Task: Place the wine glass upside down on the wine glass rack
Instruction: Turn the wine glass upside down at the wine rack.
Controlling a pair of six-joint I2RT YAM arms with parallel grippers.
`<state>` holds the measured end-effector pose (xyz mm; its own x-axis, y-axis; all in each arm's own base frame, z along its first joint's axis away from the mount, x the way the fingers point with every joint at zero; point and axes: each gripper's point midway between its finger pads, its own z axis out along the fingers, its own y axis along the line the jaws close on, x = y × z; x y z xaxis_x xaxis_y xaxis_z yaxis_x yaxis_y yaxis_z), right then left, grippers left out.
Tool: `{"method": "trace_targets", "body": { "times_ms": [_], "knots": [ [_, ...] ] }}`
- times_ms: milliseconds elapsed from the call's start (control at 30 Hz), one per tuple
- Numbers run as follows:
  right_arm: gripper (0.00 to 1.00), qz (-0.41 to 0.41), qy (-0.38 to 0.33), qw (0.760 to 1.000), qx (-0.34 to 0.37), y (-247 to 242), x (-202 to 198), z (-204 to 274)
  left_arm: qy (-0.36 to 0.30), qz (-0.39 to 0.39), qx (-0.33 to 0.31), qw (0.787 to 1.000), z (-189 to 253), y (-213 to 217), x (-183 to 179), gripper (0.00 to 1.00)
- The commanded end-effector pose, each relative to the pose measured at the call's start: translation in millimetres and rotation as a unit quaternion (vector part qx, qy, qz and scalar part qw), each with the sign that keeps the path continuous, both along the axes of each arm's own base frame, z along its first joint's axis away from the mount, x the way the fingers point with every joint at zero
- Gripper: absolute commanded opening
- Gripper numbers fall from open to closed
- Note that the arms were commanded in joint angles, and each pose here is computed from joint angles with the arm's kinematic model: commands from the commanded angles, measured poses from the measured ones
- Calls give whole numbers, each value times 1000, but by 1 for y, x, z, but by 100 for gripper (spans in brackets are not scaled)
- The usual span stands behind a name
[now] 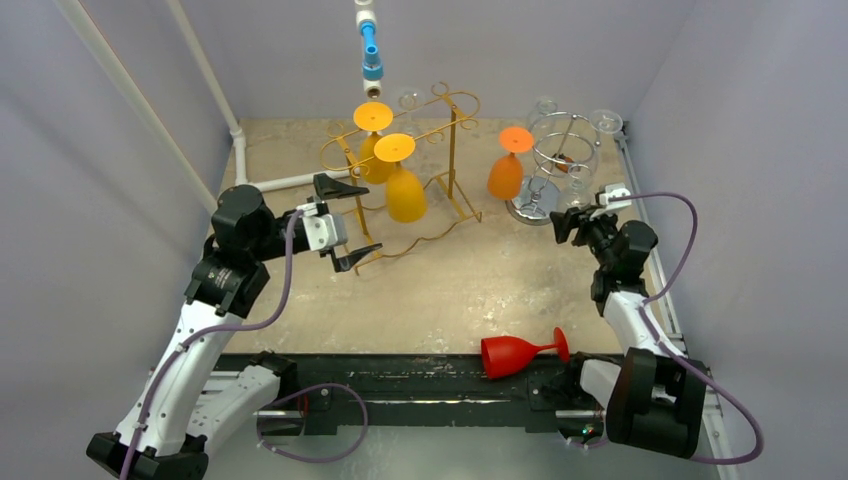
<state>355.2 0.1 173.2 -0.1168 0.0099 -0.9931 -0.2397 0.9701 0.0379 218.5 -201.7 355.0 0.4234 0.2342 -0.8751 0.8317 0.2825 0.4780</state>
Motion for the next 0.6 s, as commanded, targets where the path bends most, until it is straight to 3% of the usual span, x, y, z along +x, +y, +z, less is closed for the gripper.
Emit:
{"method": "trace_targets", "body": {
  "times_ms": [0,567],
  "knots": [
    [14,12,-85,996,-30,-8,13,53,-30,-7,-2,1000,7,-1,-2,100],
    [14,-16,-104,994,-39,-26,17,62,-28,-2,-3,1000,8,1,-3,100]
  ]
}}
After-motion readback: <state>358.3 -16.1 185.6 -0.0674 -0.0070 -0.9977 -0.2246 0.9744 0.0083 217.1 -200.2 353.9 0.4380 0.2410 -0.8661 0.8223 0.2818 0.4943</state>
